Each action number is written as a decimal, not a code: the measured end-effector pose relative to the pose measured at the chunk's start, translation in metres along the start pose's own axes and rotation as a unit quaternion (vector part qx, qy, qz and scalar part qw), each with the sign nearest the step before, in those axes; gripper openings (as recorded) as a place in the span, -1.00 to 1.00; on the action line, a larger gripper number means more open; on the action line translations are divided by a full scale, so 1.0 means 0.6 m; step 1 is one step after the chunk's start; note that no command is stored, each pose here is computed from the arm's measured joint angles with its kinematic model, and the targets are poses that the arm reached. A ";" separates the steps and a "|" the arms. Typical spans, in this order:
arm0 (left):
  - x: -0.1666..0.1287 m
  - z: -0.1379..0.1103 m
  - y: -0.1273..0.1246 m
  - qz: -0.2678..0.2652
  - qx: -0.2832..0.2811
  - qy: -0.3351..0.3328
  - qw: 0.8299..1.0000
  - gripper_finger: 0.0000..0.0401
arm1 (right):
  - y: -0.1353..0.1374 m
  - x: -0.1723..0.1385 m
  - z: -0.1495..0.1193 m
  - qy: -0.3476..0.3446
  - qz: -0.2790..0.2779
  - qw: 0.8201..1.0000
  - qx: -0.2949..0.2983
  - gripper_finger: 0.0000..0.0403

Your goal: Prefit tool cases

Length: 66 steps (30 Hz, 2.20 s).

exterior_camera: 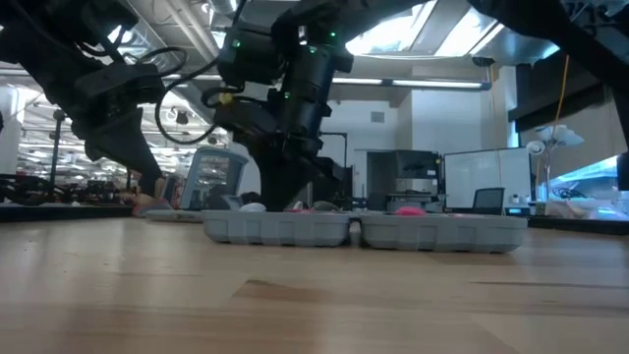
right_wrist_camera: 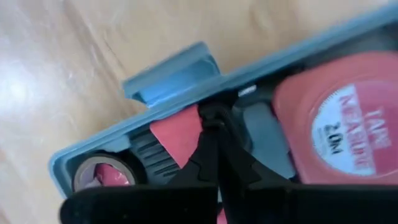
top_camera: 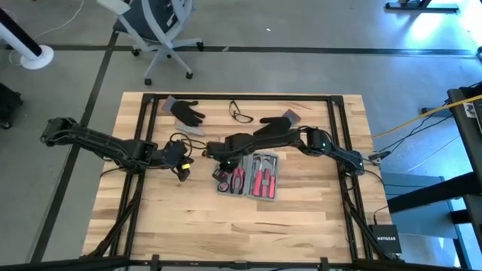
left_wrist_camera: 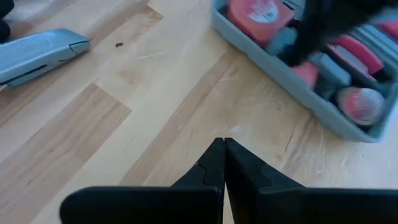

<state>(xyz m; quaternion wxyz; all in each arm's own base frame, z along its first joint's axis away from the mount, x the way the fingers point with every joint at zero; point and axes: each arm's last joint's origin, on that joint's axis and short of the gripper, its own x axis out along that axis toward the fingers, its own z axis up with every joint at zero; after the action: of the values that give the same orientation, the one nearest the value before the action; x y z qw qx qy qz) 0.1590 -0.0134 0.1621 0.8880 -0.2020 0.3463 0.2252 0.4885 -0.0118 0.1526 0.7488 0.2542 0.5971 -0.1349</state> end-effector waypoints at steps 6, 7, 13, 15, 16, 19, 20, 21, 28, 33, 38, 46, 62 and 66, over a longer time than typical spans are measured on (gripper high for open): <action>0.000 0.001 0.000 0.003 0.000 -0.003 1.000 -1.00 | -0.007 -0.102 0.044 -0.103 -0.020 0.994 0.005 -1.00; 0.000 0.001 0.000 0.003 0.002 -0.003 1.000 -1.00 | -0.004 -0.119 0.049 -0.117 -0.014 0.993 0.002 -1.00; 0.000 0.001 0.000 0.003 0.006 -0.003 1.000 -1.00 | 0.007 -0.158 0.058 -0.140 0.000 0.990 0.003 -1.00; 0.000 0.000 0.000 0.003 0.006 -0.003 1.000 -1.00 | 0.010 -0.157 0.056 -0.137 0.002 0.991 0.011 -1.00; 0.000 0.001 0.000 0.003 0.004 -0.003 1.000 -1.00 | 0.011 -0.147 0.055 -0.132 -0.002 0.991 0.013 -1.00; 0.000 0.001 0.000 0.003 0.003 -0.003 1.000 -1.00 | 0.025 -0.095 0.051 -0.106 -0.002 0.994 0.005 -1.00; 0.000 0.001 0.000 0.003 0.002 -0.003 1.000 -1.00 | 0.030 -0.074 0.047 -0.088 0.004 0.996 0.004 -1.00; 0.000 0.000 0.000 0.003 0.002 -0.003 1.000 -1.00 | 0.032 -0.045 0.041 -0.060 0.006 0.998 0.006 -1.00; 0.000 -0.001 0.001 0.009 0.003 -0.001 1.000 -1.00 | 0.023 0.056 0.014 0.040 -0.038 0.998 -0.007 -1.00; 0.000 0.001 0.000 0.006 -0.010 -0.007 1.000 -1.00 | 0.029 0.011 0.023 -0.002 -0.031 0.999 -0.015 -1.00; -0.001 0.003 -0.001 0.002 0.012 -0.012 1.000 -1.00 | 0.025 -0.064 0.030 -0.051 -0.048 0.997 -0.020 -1.00; 0.010 0.019 -0.007 -0.024 0.096 -0.032 0.995 -1.00 | 0.019 -0.152 -0.015 0.005 -0.101 0.995 -0.013 -1.00; 0.101 0.026 -0.032 -0.124 0.123 0.026 0.984 -1.00 | -0.002 -0.083 -0.180 0.087 -0.170 0.957 0.218 -1.00; 0.097 0.043 -0.044 -0.137 0.166 0.000 0.977 -1.00 | -0.018 -0.075 -0.204 0.023 -0.089 0.950 0.297 -1.00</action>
<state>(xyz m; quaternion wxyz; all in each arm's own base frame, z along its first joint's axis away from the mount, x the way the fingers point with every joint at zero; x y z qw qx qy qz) 0.2252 -0.0068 0.1441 0.9317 -0.0971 0.3475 0.0406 0.3707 0.0409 0.1740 0.6105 0.4138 0.5672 -0.3665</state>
